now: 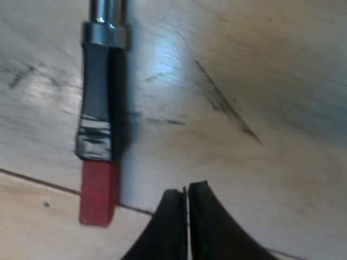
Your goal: Put the handle in the coffee machine
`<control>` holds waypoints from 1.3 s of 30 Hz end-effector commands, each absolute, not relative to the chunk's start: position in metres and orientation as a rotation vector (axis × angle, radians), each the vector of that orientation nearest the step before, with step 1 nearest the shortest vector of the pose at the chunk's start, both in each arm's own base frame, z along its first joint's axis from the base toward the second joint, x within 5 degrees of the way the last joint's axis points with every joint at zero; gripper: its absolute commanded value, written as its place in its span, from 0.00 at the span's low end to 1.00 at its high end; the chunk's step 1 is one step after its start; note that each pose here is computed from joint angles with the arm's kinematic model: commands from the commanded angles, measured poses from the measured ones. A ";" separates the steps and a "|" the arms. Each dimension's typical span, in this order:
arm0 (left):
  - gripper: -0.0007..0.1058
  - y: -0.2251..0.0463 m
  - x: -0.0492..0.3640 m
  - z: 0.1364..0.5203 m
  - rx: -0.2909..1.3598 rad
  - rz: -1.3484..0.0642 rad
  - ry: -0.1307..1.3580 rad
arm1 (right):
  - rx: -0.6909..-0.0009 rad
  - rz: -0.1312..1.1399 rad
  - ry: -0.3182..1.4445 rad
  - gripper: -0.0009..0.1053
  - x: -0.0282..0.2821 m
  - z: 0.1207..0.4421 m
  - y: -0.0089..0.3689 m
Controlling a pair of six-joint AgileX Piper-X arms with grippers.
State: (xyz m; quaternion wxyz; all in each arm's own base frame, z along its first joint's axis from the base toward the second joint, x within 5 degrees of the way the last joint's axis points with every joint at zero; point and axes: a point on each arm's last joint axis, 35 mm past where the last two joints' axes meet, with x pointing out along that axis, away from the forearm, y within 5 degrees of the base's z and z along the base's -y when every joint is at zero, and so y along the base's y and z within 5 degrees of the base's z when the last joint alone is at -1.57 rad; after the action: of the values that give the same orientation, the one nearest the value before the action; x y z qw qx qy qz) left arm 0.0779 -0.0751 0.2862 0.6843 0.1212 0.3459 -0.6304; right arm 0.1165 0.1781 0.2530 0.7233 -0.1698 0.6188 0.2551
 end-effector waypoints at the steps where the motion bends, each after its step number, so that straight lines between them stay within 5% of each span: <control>1: 0.81 -0.078 0.081 0.287 0.271 -1.428 0.747 | -0.356 0.554 1.322 0.01 0.121 0.254 0.184; 5: 0.81 -0.079 0.083 0.288 0.277 -1.427 0.715 | -0.274 0.484 1.346 0.01 0.123 0.247 0.188; 13: 0.81 -0.080 0.085 0.290 0.283 -1.424 0.687 | -0.267 0.402 1.417 0.01 0.119 0.210 0.181; 23: 0.81 -0.081 0.087 0.283 0.276 -1.412 0.689 | -0.219 0.449 1.398 0.01 0.116 0.187 0.179; 34: 0.81 -0.081 0.087 0.283 0.260 -1.404 0.703 | -0.241 0.436 1.455 0.01 0.114 0.170 0.178; 39: 0.81 -0.081 0.087 0.283 0.260 -1.404 0.703 | -0.174 0.477 1.507 0.01 0.119 0.157 0.190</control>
State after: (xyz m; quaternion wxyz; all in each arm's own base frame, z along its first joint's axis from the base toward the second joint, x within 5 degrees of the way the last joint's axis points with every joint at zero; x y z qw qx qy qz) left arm 0.0868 -0.0804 0.2821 0.6988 0.1208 0.3175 -0.6294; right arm 0.1182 0.1864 0.1570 0.7024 -0.0913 0.6753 0.2056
